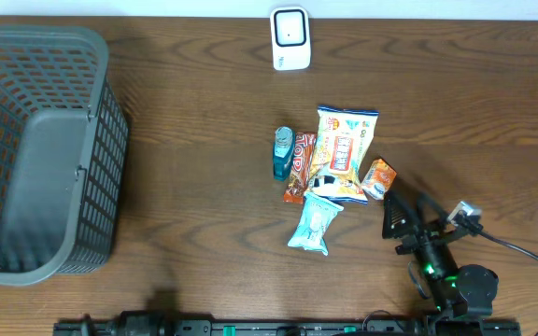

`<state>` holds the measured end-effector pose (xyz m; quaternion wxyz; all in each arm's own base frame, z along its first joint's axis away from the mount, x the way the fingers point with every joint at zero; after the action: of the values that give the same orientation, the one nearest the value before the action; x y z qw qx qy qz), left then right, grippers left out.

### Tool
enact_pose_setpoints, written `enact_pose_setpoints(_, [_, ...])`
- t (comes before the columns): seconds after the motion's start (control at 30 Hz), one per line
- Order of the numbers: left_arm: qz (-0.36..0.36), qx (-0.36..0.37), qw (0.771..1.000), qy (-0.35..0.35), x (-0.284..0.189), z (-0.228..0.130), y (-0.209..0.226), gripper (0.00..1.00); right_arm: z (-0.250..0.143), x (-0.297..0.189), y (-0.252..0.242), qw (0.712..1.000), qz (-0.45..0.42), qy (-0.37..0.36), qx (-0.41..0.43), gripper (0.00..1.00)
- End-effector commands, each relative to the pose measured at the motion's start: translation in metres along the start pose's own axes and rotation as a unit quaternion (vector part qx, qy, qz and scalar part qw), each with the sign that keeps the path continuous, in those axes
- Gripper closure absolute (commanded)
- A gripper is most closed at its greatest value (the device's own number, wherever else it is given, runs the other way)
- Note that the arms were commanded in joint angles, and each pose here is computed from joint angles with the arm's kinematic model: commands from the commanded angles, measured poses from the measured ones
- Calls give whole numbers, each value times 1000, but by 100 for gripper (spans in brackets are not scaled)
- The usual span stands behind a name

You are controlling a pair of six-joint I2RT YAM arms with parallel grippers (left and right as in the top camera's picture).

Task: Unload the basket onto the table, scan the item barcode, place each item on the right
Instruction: 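Reach the right gripper to the orange tissue pack and grasp it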

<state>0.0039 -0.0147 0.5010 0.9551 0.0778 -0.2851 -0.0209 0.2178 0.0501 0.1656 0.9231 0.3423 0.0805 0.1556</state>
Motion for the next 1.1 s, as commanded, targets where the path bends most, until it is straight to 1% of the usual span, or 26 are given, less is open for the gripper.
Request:
enact_pose_setpoints(0.0, [-20, -6, 999, -29, -17, 8, -4, 2, -16, -3, 20, 994, 63, 58, 61, 1])
enact_pose_setpoints(0.2, [-23, -11, 999, -40, -25, 14, -2, 2, -25, -11, 50, 983, 154, 103, 22, 1])
enact_pose_setpoints(0.33, [-22, -8, 999, -41, -25, 15, -2, 2, -11, -16, 66, 982, 164, 95, 10, 1])
enact_pose_setpoints(0.4, [-20, 14, 999, -46, -25, 17, -1, 2, 2, -19, 74, 984, 155, 85, -8, 1])
enact_pose_setpoints(0.47, [-15, 39, 998, -55, -25, 20, -1, 2, 12, -21, 79, 986, 136, 85, -37, 1])
enact_pose_setpoints(0.6, [17, 59, 996, -70, -26, 29, 5, 2, 30, -23, 77, 986, 47, 122, -100, 1])
enact_pose_setpoints(0.73, [77, 60, 990, -98, -29, 44, 21, 2, 47, -24, 66, 972, -50, 179, -144, 1])
enact_pose_setpoints(0.83, [92, 59, 988, -113, -27, 48, 25, 2, 61, -17, 64, 959, -90, 217, -158, 1])
enact_pose_setpoints(0.97, [91, 59, 989, -103, -18, 37, 25, 2, 78, -2, 57, 945, -143, 251, -152, 1])
enact_pose_setpoints(1.07, [85, 58, 992, -74, -10, 18, 23, 2, 82, 12, 55, 940, -146, 273, -141, 1])
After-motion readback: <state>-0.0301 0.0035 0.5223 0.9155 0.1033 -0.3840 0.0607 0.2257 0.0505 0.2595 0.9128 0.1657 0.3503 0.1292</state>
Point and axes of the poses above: each gripper's point midway between its finger pads, its own x axis out along the fingers, its own y axis along the line the jaws close on, z = x × y, the point moved 2 cm from there along -x, back along the fingers, and after that the axes turned 4 degrees about -x, right-handed, at the moved point
